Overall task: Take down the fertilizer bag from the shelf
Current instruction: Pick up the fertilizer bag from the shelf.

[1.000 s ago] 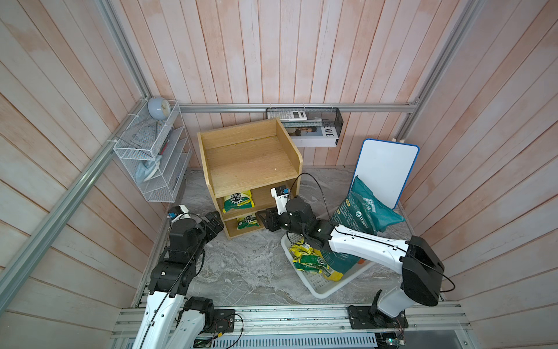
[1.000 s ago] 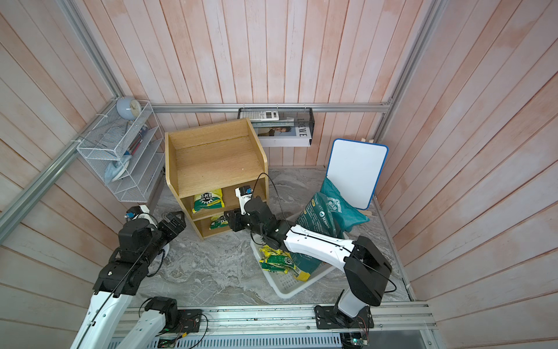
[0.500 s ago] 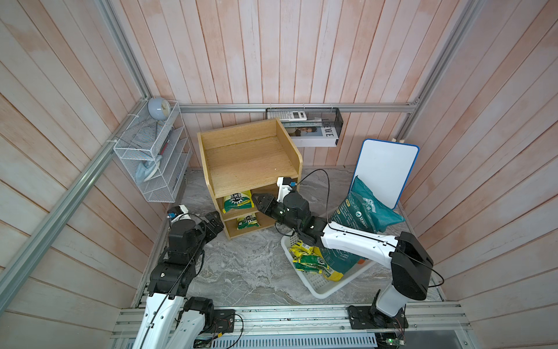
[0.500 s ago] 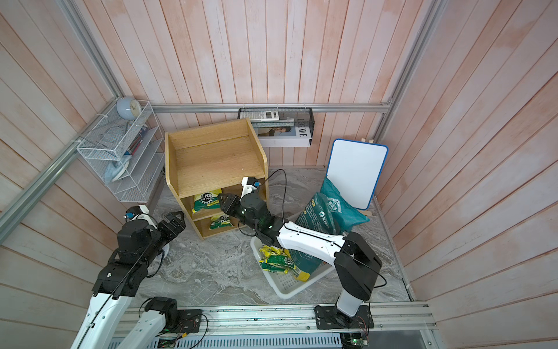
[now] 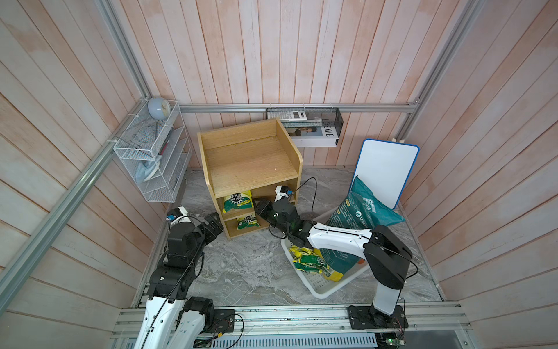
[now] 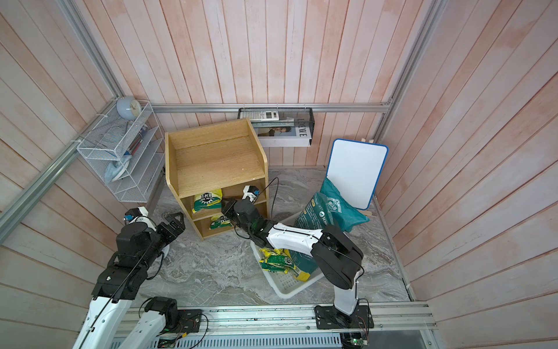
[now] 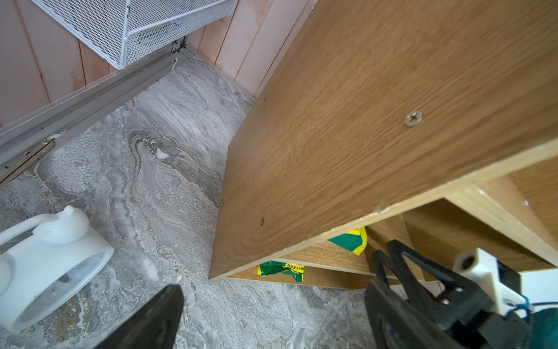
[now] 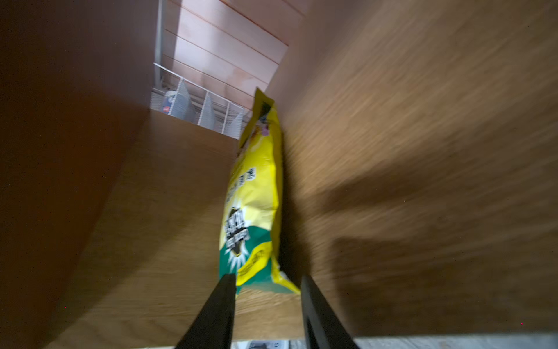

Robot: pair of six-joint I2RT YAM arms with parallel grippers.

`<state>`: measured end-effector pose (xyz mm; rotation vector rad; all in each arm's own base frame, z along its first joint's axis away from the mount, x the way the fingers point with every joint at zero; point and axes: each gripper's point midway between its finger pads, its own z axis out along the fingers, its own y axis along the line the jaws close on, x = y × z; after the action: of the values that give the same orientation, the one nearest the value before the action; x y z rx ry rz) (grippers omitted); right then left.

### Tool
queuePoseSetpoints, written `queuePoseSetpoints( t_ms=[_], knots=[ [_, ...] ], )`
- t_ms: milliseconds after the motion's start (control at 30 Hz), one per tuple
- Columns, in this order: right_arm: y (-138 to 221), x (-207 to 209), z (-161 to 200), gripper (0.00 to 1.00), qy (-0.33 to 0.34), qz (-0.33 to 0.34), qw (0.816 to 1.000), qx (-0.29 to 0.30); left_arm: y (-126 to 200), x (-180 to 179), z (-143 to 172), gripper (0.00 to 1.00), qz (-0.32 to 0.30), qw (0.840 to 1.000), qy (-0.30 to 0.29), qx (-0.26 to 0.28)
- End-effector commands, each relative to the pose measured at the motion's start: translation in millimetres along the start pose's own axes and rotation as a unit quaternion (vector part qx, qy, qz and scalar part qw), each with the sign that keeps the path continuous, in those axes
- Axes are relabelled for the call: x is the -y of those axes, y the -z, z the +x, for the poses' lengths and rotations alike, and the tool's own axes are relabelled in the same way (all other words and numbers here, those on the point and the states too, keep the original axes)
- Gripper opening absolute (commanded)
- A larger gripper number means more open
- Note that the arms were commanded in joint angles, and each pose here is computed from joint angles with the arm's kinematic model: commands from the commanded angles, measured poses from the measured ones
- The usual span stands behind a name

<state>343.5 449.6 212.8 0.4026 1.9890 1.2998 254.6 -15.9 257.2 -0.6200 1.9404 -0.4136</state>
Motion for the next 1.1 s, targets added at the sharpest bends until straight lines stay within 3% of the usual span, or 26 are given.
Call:
queuePoseSetpoints(
  t_ms=[0,67,400,533,633,733,900,1067],
  knots=[
    [-4.1,-4.9,-9.8,0.42,0.001,0.002,1.0,0.017,0.0,0.6,-1.1,1.0,0.005,1.0,0.003,0.006],
    [-8.8,7.2,-4.6,0.44,0.013,0.025,1.0,0.008,0.9,0.1,-1.5,1.0,0.004,1.0,0.002,0.008],
    [-31.6,-2.1,33.5,0.42,0.02,0.006,0.998,-0.056,1.9,-1.7,-1.2,1.0,0.003,1.0,0.003,0.011],
    [-35.2,2.3,37.7,0.35,0.012,0.006,0.998,-0.063,2.1,-2.1,-1.1,1.0,0.002,1.0,0.002,0.011],
    [-36.5,-0.3,37.0,0.21,0.009,-0.002,0.998,-0.063,1.6,-2.2,-1.0,1.0,0.002,1.0,0.002,0.011],
    [-35.8,-3.9,32.4,0.0,0.006,-0.016,0.998,-0.059,1.8,-2.2,-0.9,1.0,0.001,1.0,0.002,0.011],
    [-25.1,-27.3,20.8,0.0,0.013,-0.06,0.997,-0.055,2.3,-4.1,0.1,1.0,-0.003,1.0,-0.003,0.009],
    [2.2,-81.3,17.7,0.0,0.036,-0.148,0.985,-0.078,3.0,-8.6,2.2,1.0,-0.012,1.0,-0.009,0.007]
  ],
)
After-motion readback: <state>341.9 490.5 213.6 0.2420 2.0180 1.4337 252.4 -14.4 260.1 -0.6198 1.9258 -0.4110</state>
